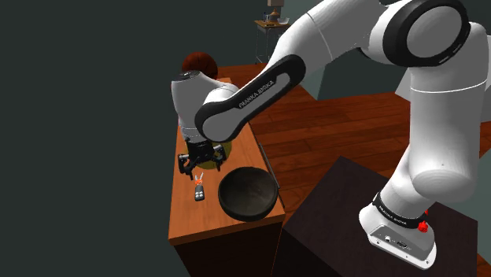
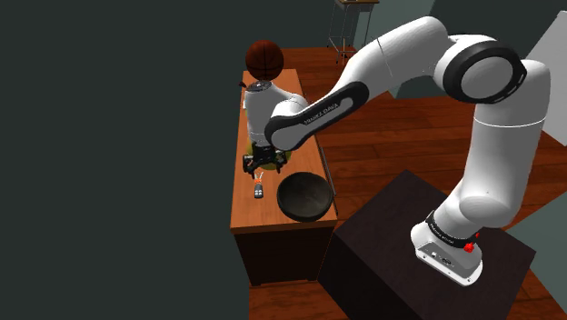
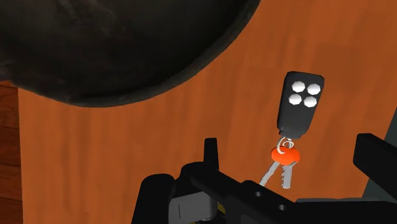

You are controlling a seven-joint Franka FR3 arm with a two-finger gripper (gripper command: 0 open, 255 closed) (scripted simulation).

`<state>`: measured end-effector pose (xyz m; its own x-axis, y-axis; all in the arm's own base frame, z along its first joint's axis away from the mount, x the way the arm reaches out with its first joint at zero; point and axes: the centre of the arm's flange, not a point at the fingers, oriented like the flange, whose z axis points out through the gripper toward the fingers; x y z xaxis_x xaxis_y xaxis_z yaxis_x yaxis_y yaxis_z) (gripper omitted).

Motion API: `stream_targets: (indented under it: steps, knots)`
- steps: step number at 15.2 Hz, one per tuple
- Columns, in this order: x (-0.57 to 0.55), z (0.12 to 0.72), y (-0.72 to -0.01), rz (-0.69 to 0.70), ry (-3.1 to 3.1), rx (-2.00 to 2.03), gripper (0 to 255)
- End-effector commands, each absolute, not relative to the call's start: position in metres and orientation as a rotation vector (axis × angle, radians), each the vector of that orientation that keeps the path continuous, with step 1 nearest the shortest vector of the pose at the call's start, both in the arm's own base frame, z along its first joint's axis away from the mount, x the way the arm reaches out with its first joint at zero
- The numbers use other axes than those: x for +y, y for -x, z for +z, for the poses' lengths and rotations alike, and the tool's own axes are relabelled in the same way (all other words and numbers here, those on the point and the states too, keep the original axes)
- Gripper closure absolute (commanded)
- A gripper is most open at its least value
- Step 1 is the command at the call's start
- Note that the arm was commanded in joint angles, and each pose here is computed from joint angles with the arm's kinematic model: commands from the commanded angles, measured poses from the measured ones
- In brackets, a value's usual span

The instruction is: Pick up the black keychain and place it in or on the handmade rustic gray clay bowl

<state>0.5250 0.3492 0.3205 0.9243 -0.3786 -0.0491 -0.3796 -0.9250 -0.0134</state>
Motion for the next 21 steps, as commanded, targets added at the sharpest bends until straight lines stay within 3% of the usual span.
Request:
stream_targets:
  steps: [1, 10, 18, 19, 21]
  knots:
    - [0.366, 0.307, -0.540, 0.072, 3.052, 0.628, 0]
    - [0.375, 0.259, -0.546, 0.072, 3.048, 0.640, 0]
    - [0.375, 0.259, -0.546, 0.072, 3.048, 0.640, 0]
    - [0.375, 0.259, -0.546, 0.072, 3.048, 0.640, 255]
    - [0.375, 0.259, -0.546, 0.072, 3.048, 0.640, 255]
